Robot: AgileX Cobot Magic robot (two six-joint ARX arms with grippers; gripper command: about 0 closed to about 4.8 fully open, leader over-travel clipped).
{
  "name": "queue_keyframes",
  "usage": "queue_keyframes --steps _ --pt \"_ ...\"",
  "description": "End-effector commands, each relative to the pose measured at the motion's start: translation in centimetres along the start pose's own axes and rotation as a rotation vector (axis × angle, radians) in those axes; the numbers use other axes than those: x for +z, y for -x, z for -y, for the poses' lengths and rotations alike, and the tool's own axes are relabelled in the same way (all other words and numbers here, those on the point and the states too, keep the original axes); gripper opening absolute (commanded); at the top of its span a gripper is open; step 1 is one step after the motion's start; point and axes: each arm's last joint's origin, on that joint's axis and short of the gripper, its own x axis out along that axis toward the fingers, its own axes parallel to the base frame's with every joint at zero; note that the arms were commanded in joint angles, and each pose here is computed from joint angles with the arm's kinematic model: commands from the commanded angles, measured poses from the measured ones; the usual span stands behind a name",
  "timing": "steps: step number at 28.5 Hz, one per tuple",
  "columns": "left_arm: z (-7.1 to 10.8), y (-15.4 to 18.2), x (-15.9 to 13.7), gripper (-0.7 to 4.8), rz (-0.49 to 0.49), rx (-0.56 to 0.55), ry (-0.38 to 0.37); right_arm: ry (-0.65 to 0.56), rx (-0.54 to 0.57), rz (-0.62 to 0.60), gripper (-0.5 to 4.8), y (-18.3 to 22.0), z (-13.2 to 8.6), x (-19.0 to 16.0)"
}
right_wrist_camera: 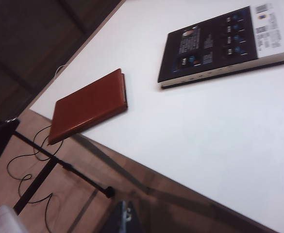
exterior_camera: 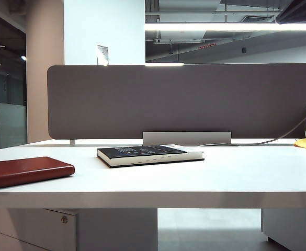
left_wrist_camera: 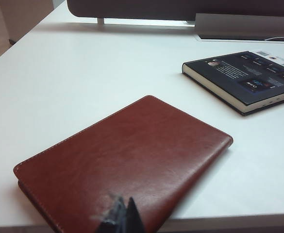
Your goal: Pick up the red book and place it on top of the black book.
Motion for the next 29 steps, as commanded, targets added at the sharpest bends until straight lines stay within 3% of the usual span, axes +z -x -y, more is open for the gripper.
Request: queue_keyframes --steps 1,9,16,18,22,25,29 --pt "0.0 0.0 -0.2 -0.06 -0.014 -0.006 0.014 0.017 0.046 -0.022 -0.02 -0.3 -1.0 0.7" --pt "0.0 0.0 -0.2 -0.06 -0.015 -0.002 0.135 0.053 0.102 -0.098 -0.02 -2.0 -2.4 1.9" --pt "0.0 0.0 -0.2 -0.06 -0.015 -0.002 0.137 0.049 0.087 -0.136 -0.02 -2.7 -2.1 1.7" --pt "0.0 0.0 -0.2 0.19 -0.014 0.001 0.155 0.056 0.087 -0.138 -0.02 -2.7 -2.1 1.7" --pt "-0.2 0.0 -0.3 1.17 -0.015 0.066 0.258 0.063 0.087 -0.127 -0.02 -2.5 -2.2 2.0" --pt "-0.2 0.0 -0.3 1.21 -0.013 0.070 0.304 0.064 0.086 -0.128 -0.02 -2.5 -2.2 2.0" --pt "-0.3 -0.1 -0.5 1.21 -0.022 0.118 0.502 0.064 0.086 -0.128 -0.02 -2.5 -2.2 2.0"
